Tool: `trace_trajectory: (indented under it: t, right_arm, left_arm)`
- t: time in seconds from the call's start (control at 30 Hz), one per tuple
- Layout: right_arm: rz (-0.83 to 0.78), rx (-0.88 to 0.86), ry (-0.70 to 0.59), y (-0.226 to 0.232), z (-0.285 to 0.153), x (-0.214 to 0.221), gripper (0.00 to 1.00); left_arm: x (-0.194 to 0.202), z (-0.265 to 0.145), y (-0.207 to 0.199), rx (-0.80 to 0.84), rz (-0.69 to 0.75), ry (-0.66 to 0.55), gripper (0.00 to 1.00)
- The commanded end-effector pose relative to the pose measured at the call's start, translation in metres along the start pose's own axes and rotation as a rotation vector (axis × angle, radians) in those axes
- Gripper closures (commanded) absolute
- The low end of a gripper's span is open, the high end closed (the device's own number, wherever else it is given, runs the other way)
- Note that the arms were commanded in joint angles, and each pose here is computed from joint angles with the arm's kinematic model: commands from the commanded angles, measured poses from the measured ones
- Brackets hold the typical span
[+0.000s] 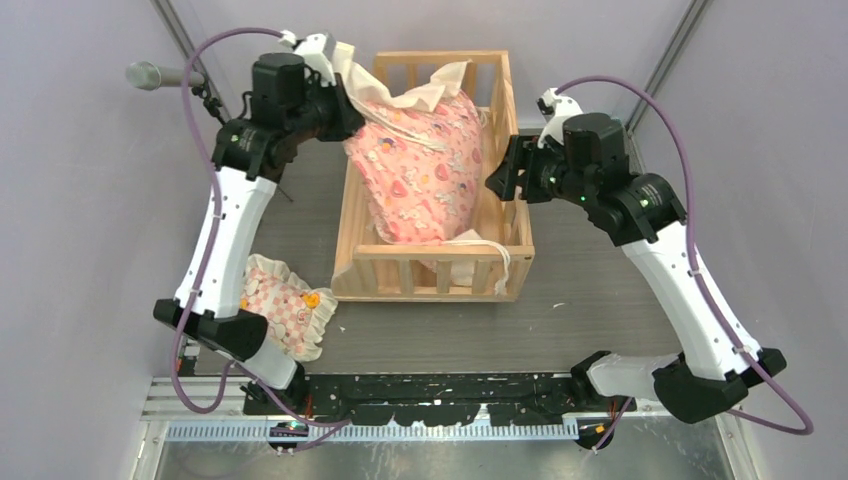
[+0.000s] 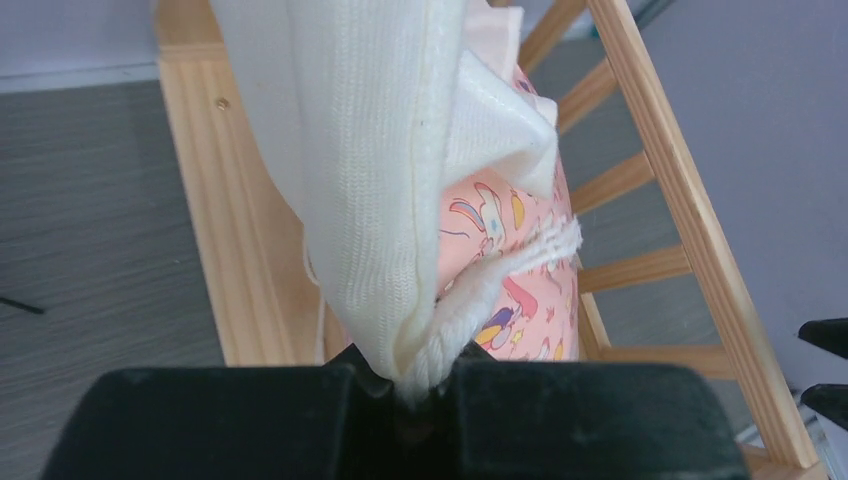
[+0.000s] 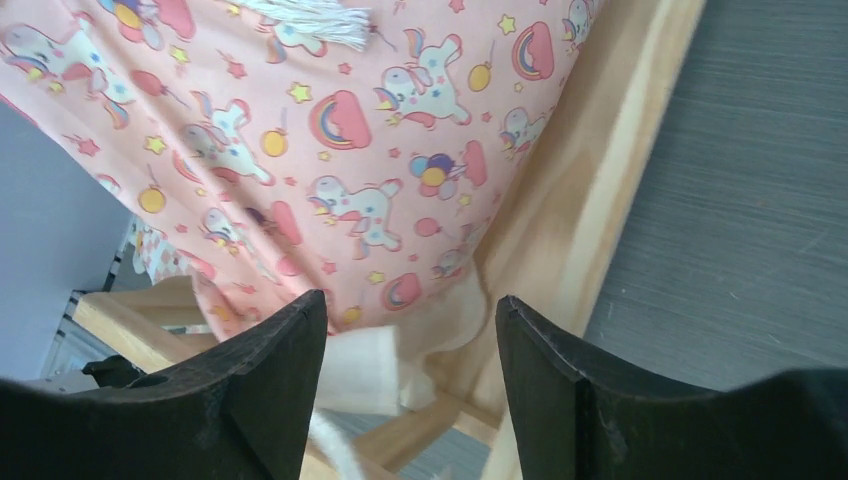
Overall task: Set up the pet bed
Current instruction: Adjust the mattress on the bed frame.
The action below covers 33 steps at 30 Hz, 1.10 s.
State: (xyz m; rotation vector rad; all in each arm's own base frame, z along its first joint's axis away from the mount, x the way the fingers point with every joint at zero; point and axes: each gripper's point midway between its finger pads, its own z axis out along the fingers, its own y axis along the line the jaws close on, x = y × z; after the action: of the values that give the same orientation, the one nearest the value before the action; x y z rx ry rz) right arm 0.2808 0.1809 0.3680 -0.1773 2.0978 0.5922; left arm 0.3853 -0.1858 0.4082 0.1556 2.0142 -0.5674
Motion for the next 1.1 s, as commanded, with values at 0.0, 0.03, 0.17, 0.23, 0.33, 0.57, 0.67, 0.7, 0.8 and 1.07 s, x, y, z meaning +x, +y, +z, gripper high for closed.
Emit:
trace_trajectory:
  t: [0.0, 0.03, 0.17, 0.23, 0.33, 0.57, 0.67, 0.7, 0.8, 1.07]
  right_arm:
    - [-0.005, -0.037, -0.037, 0.023, 0.022, -0.014, 0.32]
    - [-0.008, -0.034, -0.033, 0.027, 0.028, -0.013, 0.32]
    - [-0.031, 0.011, -0.029, 0.040, 0.055, -0.008, 0.31]
    - [-0.029, 0.044, -0.026, 0.042, 0.069, -0.007, 0.31]
    - [-0.008, 0.089, -0.031, 0.043, 0.087, -0.011, 0.30]
    - [0.058, 0.196, -0.130, 0.037, 0.113, -0.041, 0.23]
    - [0.118, 0.250, -0.221, 0.032, 0.112, -0.068, 0.21]
    - [0.142, 0.259, -0.252, 0.033, 0.109, -0.078, 0.20]
    - [0.221, 0.243, -0.321, 0.036, 0.103, -0.106, 0.20]
    - [0.395, 0.114, -0.197, 0.038, 0.154, -0.121, 0.16]
  left_arm:
    - [-0.038, -0.039, 0.020, -0.075, 0.033, -0.132, 1.00]
    - [-0.040, -0.040, 0.026, -0.092, 0.029, -0.142, 1.00]
    - [-0.034, -0.040, 0.051, -0.152, 0.007, -0.146, 1.00]
    - [-0.027, -0.039, 0.059, -0.170, 0.004, -0.137, 1.00]
    - [-0.021, -0.041, 0.072, -0.215, -0.002, -0.139, 1.00]
    - [-0.029, -0.061, 0.078, -0.250, 0.001, -0.190, 1.00]
    - [-0.029, -0.063, 0.068, -0.199, 0.004, -0.201, 1.00]
    - [-0.028, -0.061, 0.059, -0.141, 0.017, -0.199, 1.00]
    - [-0.024, -0.058, 0.031, 0.018, 0.047, -0.190, 1.00]
    - [-0.017, -0.071, -0.015, 0.237, 0.141, -0.193, 1.00]
